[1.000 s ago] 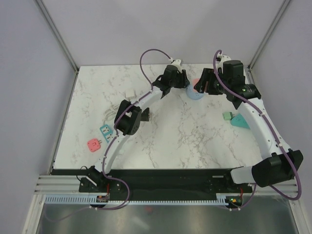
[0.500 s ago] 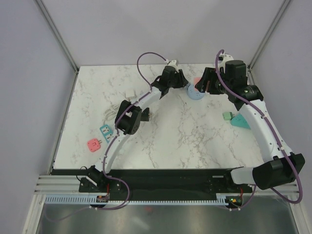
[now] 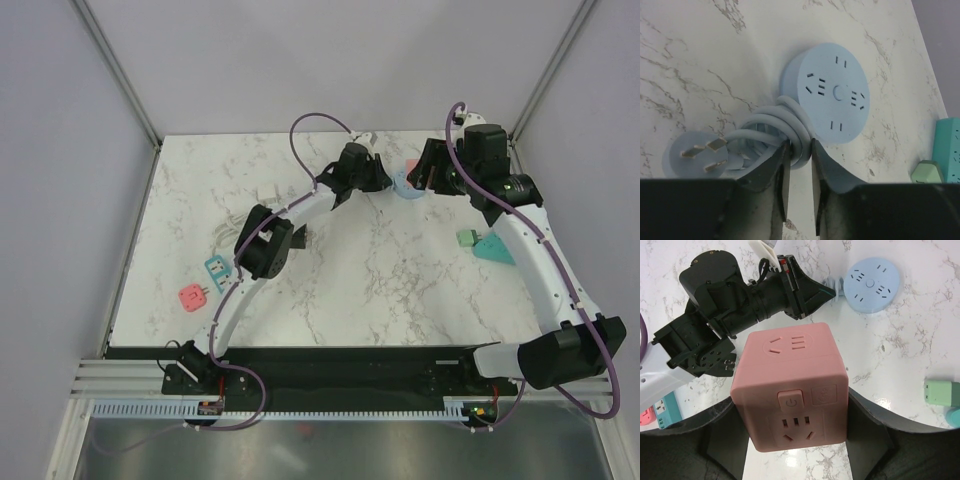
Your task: Insert the plug
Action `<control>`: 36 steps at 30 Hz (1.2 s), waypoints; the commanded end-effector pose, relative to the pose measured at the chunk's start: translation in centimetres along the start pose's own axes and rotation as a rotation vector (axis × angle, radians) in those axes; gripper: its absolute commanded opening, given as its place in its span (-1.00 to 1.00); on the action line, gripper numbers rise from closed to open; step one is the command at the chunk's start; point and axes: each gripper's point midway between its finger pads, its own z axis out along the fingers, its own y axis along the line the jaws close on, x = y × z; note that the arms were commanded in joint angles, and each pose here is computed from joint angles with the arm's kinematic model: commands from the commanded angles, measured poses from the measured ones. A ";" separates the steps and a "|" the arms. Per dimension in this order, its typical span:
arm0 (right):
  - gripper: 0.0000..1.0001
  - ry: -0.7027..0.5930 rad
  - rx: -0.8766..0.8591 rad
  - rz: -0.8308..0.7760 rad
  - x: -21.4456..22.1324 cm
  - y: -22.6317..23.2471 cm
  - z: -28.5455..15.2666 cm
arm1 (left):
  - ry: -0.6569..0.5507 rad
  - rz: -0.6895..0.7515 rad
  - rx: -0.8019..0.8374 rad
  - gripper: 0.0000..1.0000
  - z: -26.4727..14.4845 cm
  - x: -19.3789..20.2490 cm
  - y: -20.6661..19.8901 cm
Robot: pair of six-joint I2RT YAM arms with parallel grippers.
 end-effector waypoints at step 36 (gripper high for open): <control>-1.00 0.486 0.048 -0.452 8.6 -4.2 2.3 | 0.219 0.180 0.130 0.52 -16.5 -1.1 -2.5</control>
